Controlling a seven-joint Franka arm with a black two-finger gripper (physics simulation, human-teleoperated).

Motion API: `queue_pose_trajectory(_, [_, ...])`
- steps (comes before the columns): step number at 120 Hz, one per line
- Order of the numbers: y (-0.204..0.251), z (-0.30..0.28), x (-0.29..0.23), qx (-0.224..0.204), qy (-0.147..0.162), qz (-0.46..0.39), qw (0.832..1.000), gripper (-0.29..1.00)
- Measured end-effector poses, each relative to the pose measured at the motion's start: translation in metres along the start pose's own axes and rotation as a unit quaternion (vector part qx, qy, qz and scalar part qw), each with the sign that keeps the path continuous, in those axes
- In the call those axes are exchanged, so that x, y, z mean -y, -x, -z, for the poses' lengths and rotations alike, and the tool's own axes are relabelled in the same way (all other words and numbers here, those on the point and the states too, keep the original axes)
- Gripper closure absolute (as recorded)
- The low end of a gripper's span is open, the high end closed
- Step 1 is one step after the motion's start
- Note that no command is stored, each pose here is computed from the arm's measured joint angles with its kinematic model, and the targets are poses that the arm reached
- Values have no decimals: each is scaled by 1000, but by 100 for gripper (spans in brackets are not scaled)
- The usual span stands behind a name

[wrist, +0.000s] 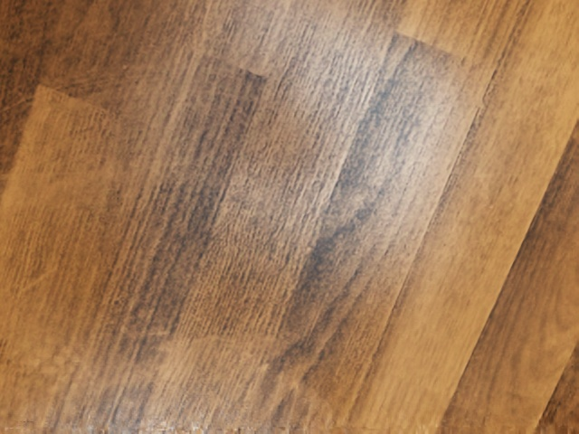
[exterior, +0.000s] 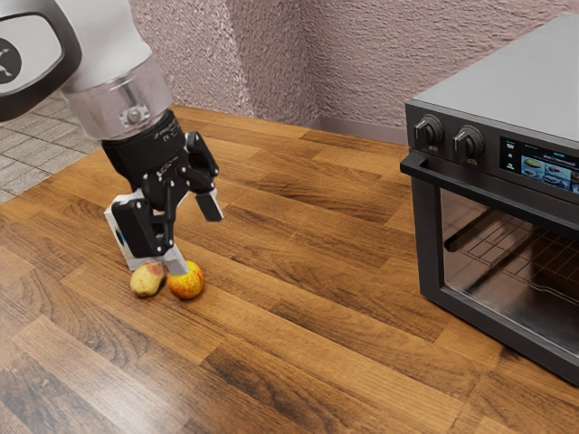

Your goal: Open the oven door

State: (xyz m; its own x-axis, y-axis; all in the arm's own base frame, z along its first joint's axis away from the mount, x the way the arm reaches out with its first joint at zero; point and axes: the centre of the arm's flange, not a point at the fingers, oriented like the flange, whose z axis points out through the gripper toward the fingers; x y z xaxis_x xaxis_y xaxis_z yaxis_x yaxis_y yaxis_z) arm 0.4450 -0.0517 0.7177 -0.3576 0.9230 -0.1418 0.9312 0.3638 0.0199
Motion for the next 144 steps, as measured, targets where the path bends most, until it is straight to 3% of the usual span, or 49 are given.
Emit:
queue_pose_trajectory(12, [18,1,2,12,18,-6,1000,0])
queue_pose_trajectory(34, [107,-51,10,-17,20,-64,998,0])
queue_pose_trajectory(49, [139,-40,8,-26,63,-93,993,0])
queue_pose_trajectory(65, [174,-50,27,-33,67,-143,987,0])
queue_pose_trajectory(95, [237,-54,30,-14,121,-235,964,0])
queue_pose_trajectory(121, [228,-47,-12,19,183,-232,955,0])
queue_pose_trajectory(144, [247,-64,-18,36,200,-257,945,0])
